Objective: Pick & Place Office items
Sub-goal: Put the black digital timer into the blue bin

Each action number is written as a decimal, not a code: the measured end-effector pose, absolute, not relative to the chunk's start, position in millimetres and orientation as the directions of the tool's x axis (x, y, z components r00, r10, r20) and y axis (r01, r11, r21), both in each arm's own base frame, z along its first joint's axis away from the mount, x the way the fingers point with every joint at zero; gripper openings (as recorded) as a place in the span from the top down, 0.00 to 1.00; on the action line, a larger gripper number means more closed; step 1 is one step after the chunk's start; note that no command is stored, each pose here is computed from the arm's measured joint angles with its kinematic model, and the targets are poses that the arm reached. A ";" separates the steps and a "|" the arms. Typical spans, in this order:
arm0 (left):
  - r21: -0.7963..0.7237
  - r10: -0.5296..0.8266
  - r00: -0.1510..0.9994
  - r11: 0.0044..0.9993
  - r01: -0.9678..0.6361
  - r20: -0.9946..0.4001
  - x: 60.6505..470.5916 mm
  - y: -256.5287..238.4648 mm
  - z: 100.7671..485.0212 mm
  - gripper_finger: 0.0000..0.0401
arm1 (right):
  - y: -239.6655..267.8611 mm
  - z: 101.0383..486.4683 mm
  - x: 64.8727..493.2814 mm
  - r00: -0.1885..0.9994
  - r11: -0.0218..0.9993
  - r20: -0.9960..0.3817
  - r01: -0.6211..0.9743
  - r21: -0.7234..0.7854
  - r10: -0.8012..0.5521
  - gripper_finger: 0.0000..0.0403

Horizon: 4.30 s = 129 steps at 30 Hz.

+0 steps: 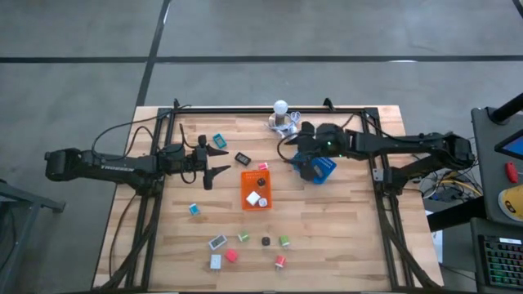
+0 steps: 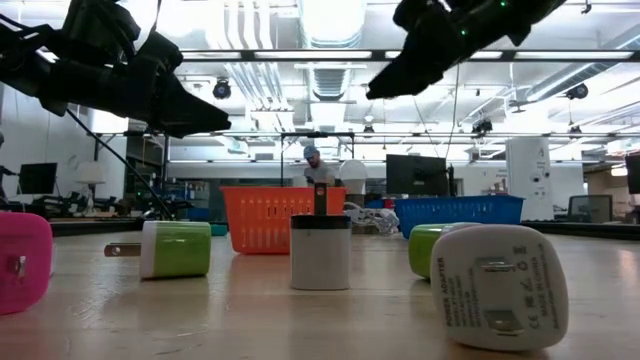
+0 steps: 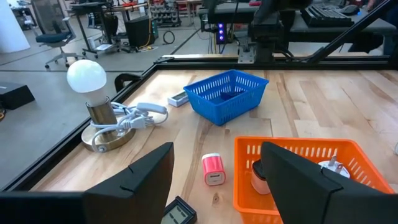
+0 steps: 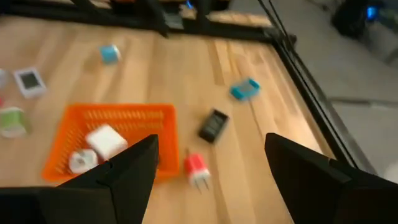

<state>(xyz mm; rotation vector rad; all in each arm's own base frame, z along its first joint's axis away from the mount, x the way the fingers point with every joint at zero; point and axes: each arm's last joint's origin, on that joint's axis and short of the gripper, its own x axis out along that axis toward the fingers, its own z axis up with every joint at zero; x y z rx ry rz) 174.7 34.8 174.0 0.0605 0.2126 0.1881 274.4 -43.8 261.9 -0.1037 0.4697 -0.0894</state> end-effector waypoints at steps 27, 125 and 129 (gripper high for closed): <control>0.089 0.166 0.879 0.986 -0.140 -0.448 225.8 42.6 167.8 0.38 | 56.5 201.6 247.8 0.983 0.992 -0.183 -0.030 -0.122 0.008 0.37; 0.322 0.240 0.345 0.924 0.204 -0.907 291.3 92.2 166.5 0.19 | 57.5 182.8 238.1 0.963 0.989 -0.260 -0.103 -0.102 0.073 0.39; 0.285 0.206 0.342 0.937 0.200 -0.917 292.2 97.3 160.7 0.19 | 57.4 182.8 238.1 0.963 0.989 -0.260 -0.103 -0.102 0.073 0.39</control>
